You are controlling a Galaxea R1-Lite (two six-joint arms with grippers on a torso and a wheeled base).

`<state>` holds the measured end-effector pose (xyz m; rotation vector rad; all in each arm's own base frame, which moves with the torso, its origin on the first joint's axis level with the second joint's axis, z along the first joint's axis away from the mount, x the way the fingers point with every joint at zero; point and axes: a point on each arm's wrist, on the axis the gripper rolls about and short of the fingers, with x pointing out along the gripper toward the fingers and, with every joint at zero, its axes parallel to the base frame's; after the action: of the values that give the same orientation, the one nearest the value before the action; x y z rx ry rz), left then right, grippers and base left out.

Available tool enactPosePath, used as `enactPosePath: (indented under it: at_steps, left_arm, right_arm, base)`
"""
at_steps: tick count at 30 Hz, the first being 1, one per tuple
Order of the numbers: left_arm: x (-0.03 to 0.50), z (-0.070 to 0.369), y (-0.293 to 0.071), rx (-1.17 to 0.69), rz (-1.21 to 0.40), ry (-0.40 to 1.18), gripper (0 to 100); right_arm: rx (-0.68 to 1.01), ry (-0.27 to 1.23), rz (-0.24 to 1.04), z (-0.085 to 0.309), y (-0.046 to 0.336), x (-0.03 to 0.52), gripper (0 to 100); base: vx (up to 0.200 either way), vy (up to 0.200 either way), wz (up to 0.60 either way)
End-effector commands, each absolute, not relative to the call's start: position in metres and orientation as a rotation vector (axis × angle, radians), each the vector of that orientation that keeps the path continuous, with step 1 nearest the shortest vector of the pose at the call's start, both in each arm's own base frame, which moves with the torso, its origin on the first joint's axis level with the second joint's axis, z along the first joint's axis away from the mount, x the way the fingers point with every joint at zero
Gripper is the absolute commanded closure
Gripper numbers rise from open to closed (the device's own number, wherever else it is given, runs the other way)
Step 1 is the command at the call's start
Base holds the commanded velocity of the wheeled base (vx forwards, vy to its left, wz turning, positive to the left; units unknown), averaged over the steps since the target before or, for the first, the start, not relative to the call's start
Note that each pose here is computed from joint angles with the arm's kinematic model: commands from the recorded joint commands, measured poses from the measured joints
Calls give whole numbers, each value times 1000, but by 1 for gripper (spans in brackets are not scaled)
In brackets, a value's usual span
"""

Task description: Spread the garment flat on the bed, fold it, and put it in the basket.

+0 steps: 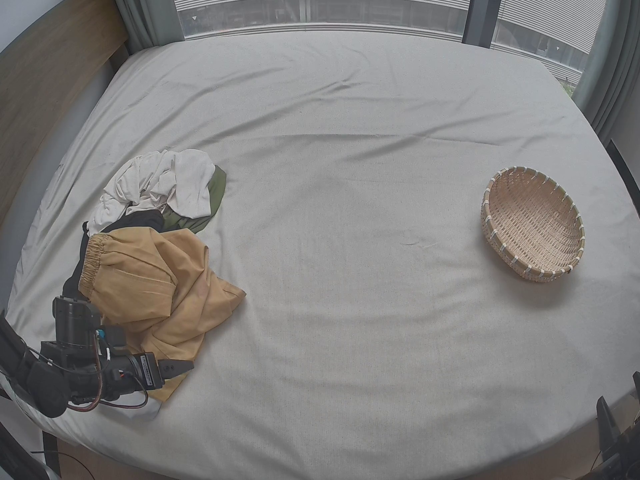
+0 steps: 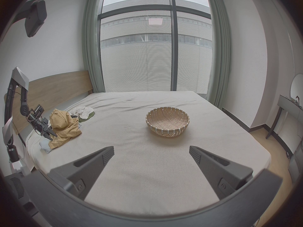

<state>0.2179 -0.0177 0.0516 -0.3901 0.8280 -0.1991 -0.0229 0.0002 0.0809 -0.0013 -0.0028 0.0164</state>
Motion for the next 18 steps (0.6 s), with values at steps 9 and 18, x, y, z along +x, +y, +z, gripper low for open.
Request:
enactPosePath:
  at_steps: [9,18]
  left_arm:
    - [260,12,-19,-389,-191,803,0]
    - [282,18,-23,-451,-177,691,100]
  right_arm:
    - [-2,0,18,76,0,-23,0]
    - [-2,0,17,76,0,-23,0]
  base:
    - [0,0,0]
    - [0,0,0]
